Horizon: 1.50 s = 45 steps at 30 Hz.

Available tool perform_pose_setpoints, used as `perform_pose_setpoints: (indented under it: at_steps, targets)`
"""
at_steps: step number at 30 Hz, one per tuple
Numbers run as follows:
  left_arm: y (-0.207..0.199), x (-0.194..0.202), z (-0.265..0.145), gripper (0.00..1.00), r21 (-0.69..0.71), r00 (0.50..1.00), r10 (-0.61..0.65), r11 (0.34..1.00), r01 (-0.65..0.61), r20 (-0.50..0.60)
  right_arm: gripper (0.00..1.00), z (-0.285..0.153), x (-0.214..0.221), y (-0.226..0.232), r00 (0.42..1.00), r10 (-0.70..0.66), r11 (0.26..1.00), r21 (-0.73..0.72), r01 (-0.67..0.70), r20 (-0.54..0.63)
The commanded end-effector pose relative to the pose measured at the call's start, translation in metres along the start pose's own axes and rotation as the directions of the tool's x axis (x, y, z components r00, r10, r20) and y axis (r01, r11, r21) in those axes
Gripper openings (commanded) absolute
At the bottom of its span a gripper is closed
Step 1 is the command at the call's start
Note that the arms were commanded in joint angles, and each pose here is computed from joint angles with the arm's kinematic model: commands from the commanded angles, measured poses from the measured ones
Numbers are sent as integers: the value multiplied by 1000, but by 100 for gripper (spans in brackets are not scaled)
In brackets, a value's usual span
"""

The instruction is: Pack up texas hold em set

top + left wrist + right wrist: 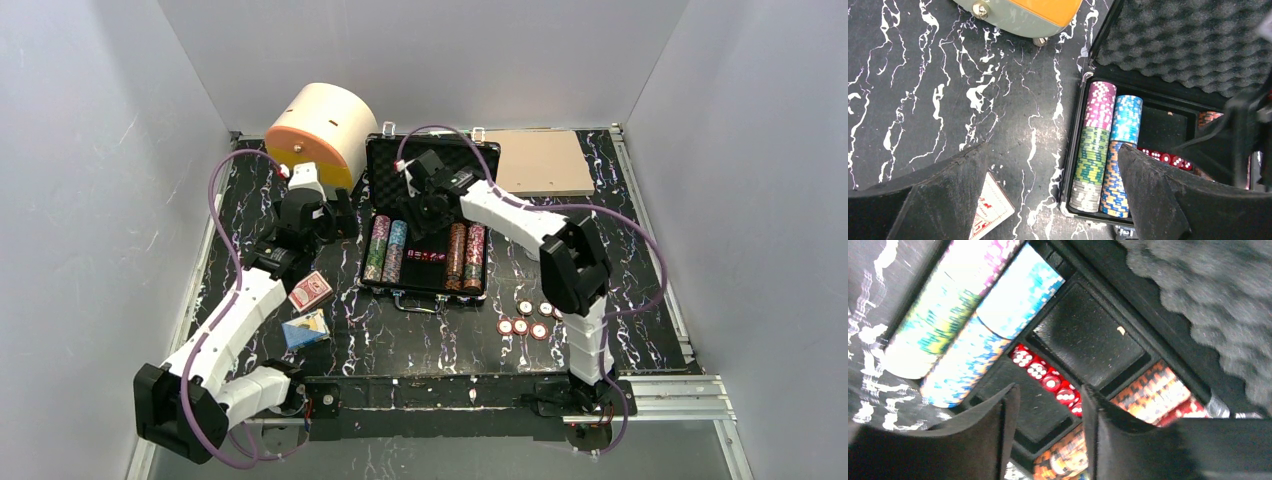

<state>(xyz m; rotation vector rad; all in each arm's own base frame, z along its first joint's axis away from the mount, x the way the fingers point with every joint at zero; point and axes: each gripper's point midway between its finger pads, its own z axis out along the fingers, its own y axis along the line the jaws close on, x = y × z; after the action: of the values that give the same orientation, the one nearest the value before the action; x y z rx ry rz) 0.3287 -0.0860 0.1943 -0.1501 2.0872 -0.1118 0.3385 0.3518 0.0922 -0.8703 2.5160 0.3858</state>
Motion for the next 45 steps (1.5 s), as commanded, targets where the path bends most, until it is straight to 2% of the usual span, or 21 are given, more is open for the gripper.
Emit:
perform_pose_setpoints:
  at_steps: [1,4,7,15,21,30,37,45]
  targets:
    - [-2,-7,-20,98,21,998,-65,998,65,12,46,-42,-26,2,972,194,980,12,-197,133]
    - [-1,2,-28,98,37,996,-92,995,92,-3,28,-36,-2,3,956,288,957,30,-290,51]
    - [1,13,-35,98,51,994,-110,993,110,-13,22,-26,22,-3,938,346,935,89,-344,-3]
    - [20,37,-44,98,-4,995,-85,996,85,-47,23,-10,51,-10,909,400,909,179,-376,-118]
    - [22,50,-45,98,-1,992,-108,994,108,-63,30,-2,48,-10,900,422,899,179,-400,-105]
    - [36,61,-49,98,-47,995,-74,996,71,-69,36,1,37,-9,888,456,880,175,-441,-58]
    - [37,63,-51,98,-43,995,-69,997,66,-72,30,6,33,-11,869,493,856,201,-476,-40]
    - [37,63,-52,98,-40,995,-69,997,66,-69,29,14,29,-7,857,514,845,194,-498,-40]
